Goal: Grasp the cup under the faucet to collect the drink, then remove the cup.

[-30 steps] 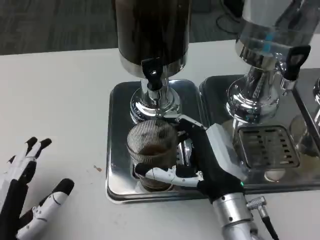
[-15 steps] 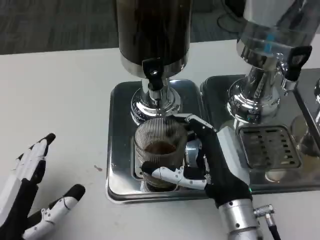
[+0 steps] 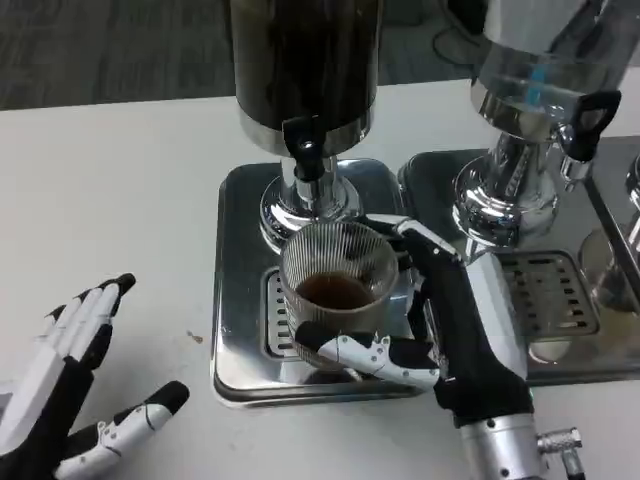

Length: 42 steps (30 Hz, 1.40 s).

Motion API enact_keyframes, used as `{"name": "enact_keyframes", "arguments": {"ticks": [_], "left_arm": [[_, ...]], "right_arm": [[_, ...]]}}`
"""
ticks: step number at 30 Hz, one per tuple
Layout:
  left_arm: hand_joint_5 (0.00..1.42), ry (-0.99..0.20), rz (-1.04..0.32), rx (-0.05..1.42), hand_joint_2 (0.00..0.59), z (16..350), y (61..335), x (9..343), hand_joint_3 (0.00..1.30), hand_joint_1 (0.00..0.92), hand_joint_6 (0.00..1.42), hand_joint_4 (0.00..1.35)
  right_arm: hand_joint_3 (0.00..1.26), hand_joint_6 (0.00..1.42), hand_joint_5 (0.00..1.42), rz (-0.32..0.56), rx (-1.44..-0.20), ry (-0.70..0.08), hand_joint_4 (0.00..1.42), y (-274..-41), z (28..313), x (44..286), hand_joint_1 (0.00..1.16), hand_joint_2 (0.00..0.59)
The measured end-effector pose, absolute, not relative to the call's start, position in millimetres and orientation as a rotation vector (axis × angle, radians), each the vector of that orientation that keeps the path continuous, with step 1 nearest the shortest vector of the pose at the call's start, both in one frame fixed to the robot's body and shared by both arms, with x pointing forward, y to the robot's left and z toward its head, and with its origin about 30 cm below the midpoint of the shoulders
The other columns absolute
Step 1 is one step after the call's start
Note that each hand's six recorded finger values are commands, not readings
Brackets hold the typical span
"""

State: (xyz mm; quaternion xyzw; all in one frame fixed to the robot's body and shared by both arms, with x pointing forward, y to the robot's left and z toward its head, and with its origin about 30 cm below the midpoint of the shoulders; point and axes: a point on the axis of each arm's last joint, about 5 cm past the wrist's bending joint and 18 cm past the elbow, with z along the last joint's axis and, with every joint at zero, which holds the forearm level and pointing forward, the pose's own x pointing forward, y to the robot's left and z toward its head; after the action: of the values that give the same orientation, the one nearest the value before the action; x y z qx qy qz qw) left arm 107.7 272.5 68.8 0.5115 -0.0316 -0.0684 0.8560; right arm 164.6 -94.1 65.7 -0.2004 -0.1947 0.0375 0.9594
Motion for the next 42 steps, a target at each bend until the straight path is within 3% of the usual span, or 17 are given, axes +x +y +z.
{"name": "enact_keyframes", "arguments": {"ticks": [9, 14, 23, 42], "left_arm": [[0.00, -0.044, -0.190, 1.172, 0.149, 75.7, 268.5, 83.5, 0.00, 0.000, 0.00, 0.00], [0.00, -0.070, -0.151, 1.211, 0.147, 81.4, 265.3, 73.7, 0.00, 0.000, 0.00, 0.00], [0.00, -0.034, -0.124, 1.223, 0.147, 84.6, 263.1, 52.5, 0.00, 0.000, 0.00, 0.00], [0.00, -0.021, -0.136, 1.225, 0.139, 86.2, 254.4, 41.0, 0.00, 0.000, 0.00, 0.00]], "right_arm": [[0.55, 1.37, 0.96, 0.144, -0.392, -0.401, 0.68, -94.3, 71.1, 144.3, 0.99, 0.097], [0.55, 1.37, 0.96, 0.206, -0.385, -0.443, 0.68, -90.3, 78.0, 135.0, 0.99, 0.097], [0.55, 1.37, 0.96, 0.253, -0.388, -0.426, 0.68, -95.6, 81.1, 123.6, 0.99, 0.097], [0.55, 1.37, 0.96, 0.260, -0.399, -0.444, 0.68, -108.3, 89.0, 117.0, 0.99, 0.102]]}}
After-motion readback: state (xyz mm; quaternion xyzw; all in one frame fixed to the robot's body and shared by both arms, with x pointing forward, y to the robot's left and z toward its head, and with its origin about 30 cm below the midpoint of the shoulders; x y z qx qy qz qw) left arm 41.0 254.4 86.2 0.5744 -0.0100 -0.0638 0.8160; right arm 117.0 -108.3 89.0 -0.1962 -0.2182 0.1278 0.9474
